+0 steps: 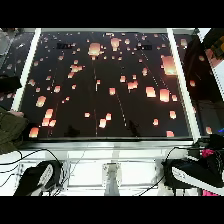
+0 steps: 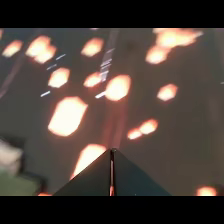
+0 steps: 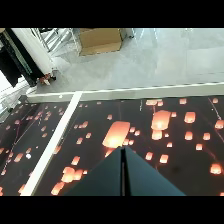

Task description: Fold the clothes and pants, and hang the long-sleeved shirts on hangers.

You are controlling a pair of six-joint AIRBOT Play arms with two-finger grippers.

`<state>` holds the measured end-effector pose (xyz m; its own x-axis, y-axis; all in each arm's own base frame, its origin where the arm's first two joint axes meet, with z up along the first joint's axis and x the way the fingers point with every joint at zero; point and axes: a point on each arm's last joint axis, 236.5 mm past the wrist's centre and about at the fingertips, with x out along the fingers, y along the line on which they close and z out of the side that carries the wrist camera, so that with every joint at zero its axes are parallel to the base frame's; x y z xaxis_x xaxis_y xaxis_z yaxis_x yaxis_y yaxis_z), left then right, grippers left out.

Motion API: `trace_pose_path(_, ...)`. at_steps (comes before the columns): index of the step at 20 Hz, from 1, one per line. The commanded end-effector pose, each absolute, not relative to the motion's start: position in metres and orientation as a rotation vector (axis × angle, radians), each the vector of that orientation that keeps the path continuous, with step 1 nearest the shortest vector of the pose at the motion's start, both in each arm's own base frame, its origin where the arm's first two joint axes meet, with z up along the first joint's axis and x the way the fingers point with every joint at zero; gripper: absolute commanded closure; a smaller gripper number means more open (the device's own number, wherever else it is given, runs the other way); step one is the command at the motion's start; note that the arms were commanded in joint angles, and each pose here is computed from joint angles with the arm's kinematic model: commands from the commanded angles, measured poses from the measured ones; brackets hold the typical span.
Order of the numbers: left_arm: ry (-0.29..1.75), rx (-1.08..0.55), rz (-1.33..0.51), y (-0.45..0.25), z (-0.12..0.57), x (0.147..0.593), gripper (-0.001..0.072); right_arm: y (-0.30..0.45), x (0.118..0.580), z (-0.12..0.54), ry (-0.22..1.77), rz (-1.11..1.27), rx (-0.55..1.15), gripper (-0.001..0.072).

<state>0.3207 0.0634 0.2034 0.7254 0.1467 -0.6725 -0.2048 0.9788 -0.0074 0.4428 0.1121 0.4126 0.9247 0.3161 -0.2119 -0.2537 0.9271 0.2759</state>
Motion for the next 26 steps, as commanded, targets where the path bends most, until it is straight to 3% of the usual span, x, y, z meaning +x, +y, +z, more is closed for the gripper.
trace_pose_path(1,0.816,-0.067,0.290,0.091,0.190,0.301,0.0690,0.113,0.443,0.413,0.257,0.297,0.248,0.0690)
trace_pose_path(5,0.908,0.078,0.252,0.098,0.164,0.298,0.0690,0.113,0.443,0.413,0.256,0.297,0.248,0.0691)
trace_pose_path(9,1.179,0.203,0.193,0.106,0.079,0.273,0.0690,0.113,0.443,0.413,0.255,0.297,0.248,0.0690)
trace_pose_path(10,1.243,0.227,0.200,0.112,0.060,0.265,0.0660,0.113,0.443,0.413,0.256,0.297,0.248,0.0690)
trace_pose_path(12,1.378,0.278,0.220,0.125,0.028,0.247,0.0279,0.113,0.443,0.413,0.255,0.297,0.248,0.0691)
trace_pose_path(13,1.435,0.303,0.229,0.131,0.018,0.241,0.0204,0.113,0.443,0.413,0.255,0.297,0.248,0.0691)
trace_pose_path(19,1.844,0.334,0.244,0.143,-0.014,0.183,0.0172,0.113,0.443,0.413,0.255,0.297,0.248,0.0691)
trace_pose_path(20,1.868,0.335,0.228,0.140,-0.017,0.181,0.0106,0.113,0.443,0.413,0.254,0.297,0.248,0.0690)
trace_pose_path(26,1.886,0.532,0.353,0.178,-0.002,0.184,0.0093,0.113,0.443,0.413,0.254,0.297,0.248,0.0691)
